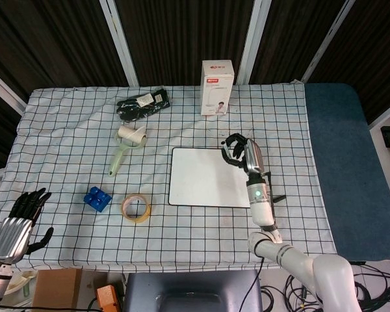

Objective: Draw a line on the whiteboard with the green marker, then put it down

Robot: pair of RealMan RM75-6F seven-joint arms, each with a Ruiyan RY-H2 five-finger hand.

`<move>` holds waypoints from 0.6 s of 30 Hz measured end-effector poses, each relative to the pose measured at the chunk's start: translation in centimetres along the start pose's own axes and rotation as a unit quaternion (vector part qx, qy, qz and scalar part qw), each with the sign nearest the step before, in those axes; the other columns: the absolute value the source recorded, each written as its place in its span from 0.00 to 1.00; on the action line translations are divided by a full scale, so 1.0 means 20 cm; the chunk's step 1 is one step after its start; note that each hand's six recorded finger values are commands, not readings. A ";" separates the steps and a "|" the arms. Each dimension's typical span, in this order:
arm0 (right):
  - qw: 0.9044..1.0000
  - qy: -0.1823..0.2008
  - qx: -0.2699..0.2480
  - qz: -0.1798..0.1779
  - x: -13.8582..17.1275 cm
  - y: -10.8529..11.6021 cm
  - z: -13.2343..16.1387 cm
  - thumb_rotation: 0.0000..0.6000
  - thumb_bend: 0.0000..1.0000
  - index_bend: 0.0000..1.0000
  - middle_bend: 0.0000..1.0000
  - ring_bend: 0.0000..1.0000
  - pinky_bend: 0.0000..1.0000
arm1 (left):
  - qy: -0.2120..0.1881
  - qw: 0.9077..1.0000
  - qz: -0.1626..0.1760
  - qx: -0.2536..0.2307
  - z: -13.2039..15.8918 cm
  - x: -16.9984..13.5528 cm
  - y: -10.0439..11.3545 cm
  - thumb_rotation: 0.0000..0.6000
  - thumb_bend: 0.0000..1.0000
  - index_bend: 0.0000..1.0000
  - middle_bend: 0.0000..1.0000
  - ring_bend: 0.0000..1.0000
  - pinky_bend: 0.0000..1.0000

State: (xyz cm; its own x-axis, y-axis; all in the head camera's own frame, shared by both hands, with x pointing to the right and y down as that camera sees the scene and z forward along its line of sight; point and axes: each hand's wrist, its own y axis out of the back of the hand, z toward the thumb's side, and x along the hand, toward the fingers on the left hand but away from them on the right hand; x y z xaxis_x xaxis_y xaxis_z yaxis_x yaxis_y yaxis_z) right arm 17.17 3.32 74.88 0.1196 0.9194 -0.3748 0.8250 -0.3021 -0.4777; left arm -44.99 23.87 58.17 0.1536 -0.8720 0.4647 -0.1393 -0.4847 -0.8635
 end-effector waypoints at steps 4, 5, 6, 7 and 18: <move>0.997 -0.034 -0.063 0.029 -0.03 -0.15 0.03 1.00 0.39 1.00 0.76 0.66 0.70 | 0.002 1.000 0.002 -0.002 -0.01 0.00 0.01 1.00 0.40 0.00 0.00 0.00 0.00; 0.996 -0.039 -0.076 0.035 -0.03 -0.19 0.04 1.00 0.39 1.00 0.76 0.66 0.70 | 0.002 1.000 0.002 -0.002 -0.01 0.00 0.01 1.00 0.40 0.00 0.00 0.00 0.00; 0.995 -0.042 -0.084 0.041 -0.04 -0.22 0.06 1.00 0.39 1.00 0.76 0.66 0.70 | 0.002 1.000 0.002 -0.003 -0.01 0.00 0.01 1.00 0.40 0.00 0.00 0.00 0.00; 0.994 -0.042 -0.089 0.045 -0.03 -0.25 0.07 1.00 0.39 1.00 0.76 0.66 0.70 | 0.003 1.000 0.003 -0.003 -0.01 0.00 0.01 1.00 0.40 0.00 0.00 0.00 0.00; 0.994 -0.052 -0.079 0.062 -0.02 -0.33 0.04 1.00 0.39 1.00 0.76 0.66 0.70 | 0.003 1.000 0.009 -0.007 -0.02 0.00 0.03 1.00 0.40 0.00 0.00 0.00 0.00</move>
State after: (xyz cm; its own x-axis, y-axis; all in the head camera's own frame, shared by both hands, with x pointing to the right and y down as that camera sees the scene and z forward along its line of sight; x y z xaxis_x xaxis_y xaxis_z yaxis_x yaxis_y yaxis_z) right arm 11.16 4.65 77.53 0.1759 0.8441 -0.5066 0.8849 -0.3610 -0.2942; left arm -45.55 23.58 57.64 0.1450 -0.8807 0.4509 -0.1564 -0.4703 -0.8685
